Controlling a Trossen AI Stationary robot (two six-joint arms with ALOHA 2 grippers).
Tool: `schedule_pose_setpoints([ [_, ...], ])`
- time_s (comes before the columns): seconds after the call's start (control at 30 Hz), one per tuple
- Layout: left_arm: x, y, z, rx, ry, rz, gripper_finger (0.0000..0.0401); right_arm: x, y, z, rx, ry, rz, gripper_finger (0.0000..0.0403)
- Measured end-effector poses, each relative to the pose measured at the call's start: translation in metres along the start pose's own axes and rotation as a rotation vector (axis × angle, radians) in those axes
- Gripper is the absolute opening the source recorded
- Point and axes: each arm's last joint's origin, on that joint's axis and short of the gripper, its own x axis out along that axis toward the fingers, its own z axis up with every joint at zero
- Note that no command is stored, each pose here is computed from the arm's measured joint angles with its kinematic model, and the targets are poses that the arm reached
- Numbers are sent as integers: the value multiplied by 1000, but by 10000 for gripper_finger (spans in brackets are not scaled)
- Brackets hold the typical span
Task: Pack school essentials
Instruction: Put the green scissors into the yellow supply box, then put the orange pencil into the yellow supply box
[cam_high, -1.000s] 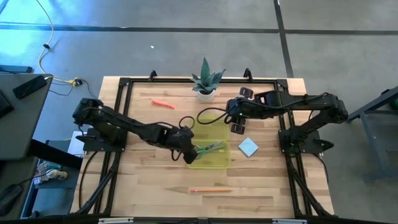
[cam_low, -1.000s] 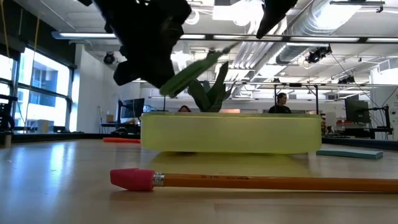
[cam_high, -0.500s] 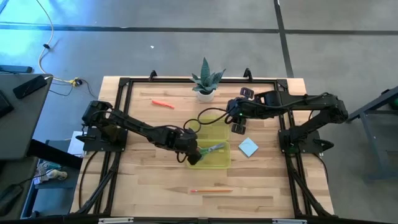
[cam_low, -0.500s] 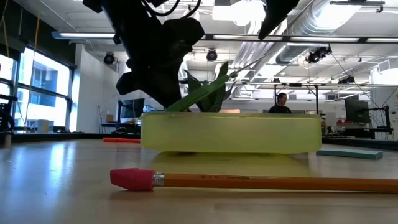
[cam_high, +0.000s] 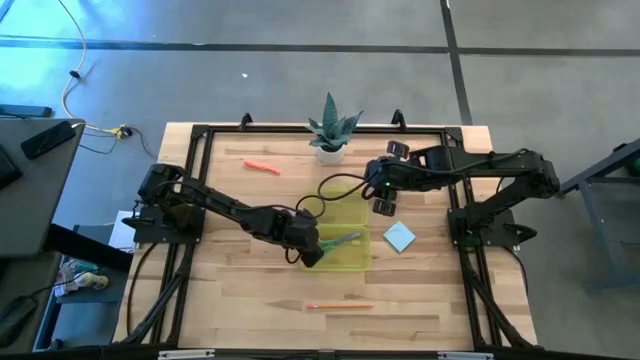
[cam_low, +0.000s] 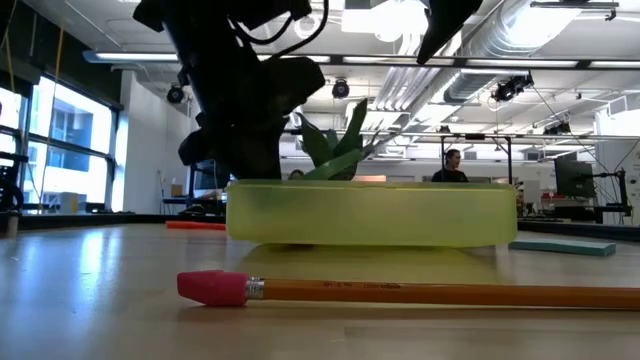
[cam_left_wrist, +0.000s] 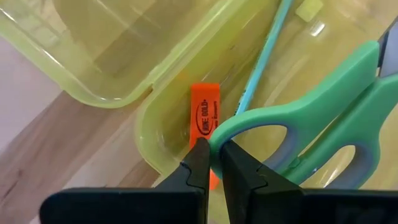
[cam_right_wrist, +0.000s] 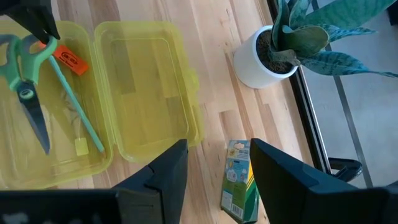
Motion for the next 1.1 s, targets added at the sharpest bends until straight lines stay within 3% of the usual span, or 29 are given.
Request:
schedule_pose_setpoints([
  [0.53, 2, 1, 2, 41, -3, 0, 94, 0, 0, -2, 15, 24, -1, 165],
  [0.87, -14, -4, 10, 183, -34, -42, 84, -1, 2, -6, 11, 62, 17, 165],
  [1.0, -29, 0, 13, 247, -24, -19, 79, 3, 12, -12, -15, 90, 91, 165],
  [1.1, -43, 10, 5, 293, 17, 70, 75, 15, 26, -23, -27, 140, 131, 165],
])
